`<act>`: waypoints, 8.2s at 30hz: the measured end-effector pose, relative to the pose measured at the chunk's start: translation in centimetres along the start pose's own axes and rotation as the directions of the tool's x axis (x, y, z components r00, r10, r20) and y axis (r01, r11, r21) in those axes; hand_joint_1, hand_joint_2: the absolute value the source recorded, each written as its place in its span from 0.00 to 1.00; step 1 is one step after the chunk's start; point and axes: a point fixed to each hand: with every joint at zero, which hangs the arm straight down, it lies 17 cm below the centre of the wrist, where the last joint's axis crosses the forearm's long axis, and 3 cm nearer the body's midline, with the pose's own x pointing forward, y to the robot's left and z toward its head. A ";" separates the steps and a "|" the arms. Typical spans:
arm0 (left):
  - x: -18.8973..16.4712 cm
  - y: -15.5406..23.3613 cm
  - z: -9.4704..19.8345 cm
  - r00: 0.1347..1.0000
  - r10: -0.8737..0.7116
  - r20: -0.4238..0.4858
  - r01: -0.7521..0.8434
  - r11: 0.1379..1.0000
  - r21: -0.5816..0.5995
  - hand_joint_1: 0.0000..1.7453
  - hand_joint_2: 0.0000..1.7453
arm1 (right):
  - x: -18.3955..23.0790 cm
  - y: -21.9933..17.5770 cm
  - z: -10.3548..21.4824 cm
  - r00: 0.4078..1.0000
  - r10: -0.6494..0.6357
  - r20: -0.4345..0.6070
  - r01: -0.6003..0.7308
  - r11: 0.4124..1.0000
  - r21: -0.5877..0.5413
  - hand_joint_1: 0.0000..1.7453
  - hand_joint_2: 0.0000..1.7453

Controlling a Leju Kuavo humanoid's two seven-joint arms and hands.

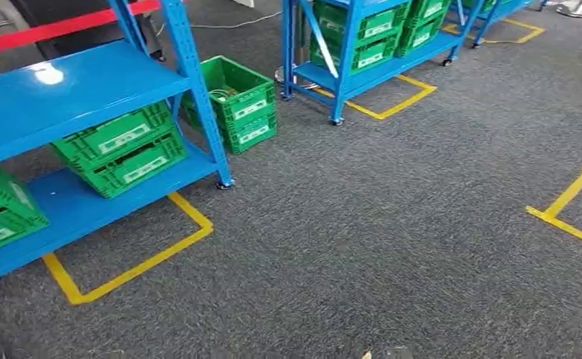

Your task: Take the parts from the cabinet and place them on the table.

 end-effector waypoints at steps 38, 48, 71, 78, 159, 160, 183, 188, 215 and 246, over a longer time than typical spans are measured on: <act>0.2 1.1 0.0 0.999 -0.042 0.034 0.041 0.998 0.037 0.00 0.00 | 0.0 0.1 0.2 1.000 0.013 0.015 -0.013 1.000 0.001 0.00 0.00; 0.9 0.4 -0.1 0.998 -0.039 0.052 0.037 0.999 0.026 0.00 0.00 | -0.3 0.0 0.3 1.000 0.015 0.011 -0.015 1.000 0.004 0.00 0.00; 0.1 0.6 0.3 0.996 -0.075 0.037 0.074 0.996 0.048 0.00 0.00 | -0.8 -0.2 0.4 1.000 0.022 -0.004 -0.022 1.000 0.007 0.00 0.00; 0.3 0.1 0.3 0.996 -0.076 0.040 0.075 0.996 0.040 0.00 0.00 | -0.6 -0.2 0.3 1.000 0.019 0.000 -0.019 1.000 0.009 0.00 0.00; 0.5 -0.1 0.5 0.993 -0.090 0.071 0.089 0.996 0.013 0.00 0.00 | -1.0 -1.0 0.4 1.000 -0.002 -0.007 0.002 1.000 -0.015 0.00 0.00; 0.4 -0.1 0.5 0.993 -0.090 0.070 0.090 0.996 0.014 0.00 0.00 | -1.0 -1.0 0.4 1.000 -0.002 -0.006 0.002 1.000 -0.015 0.00 0.00; 0.4 -0.8 0.7 0.995 -0.080 0.062 0.080 0.997 0.009 0.00 0.00 | -0.5 -1.6 0.1 1.000 -0.008 -0.001 0.008 1.000 -0.026 0.00 0.00; 0.3 -0.6 0.7 0.995 -0.083 0.061 0.082 0.997 0.012 0.00 0.00 | -0.5 -1.6 0.1 1.000 -0.011 -0.001 0.011 1.000 -0.028 0.00 0.00; -0.2 -1.9 0.8 0.997 -0.074 0.030 0.076 0.996 -0.056 0.00 0.00 | -0.7 -1.2 0.1 0.996 -0.087 -0.030 0.087 0.996 -0.010 0.00 0.00; 1.2 -8.1 2.4 0.960 -0.241 0.144 0.267 0.941 -0.209 0.00 0.00 | -1.6 -9.2 -0.1 0.952 -0.303 -0.036 0.288 0.933 -0.217 0.00 0.00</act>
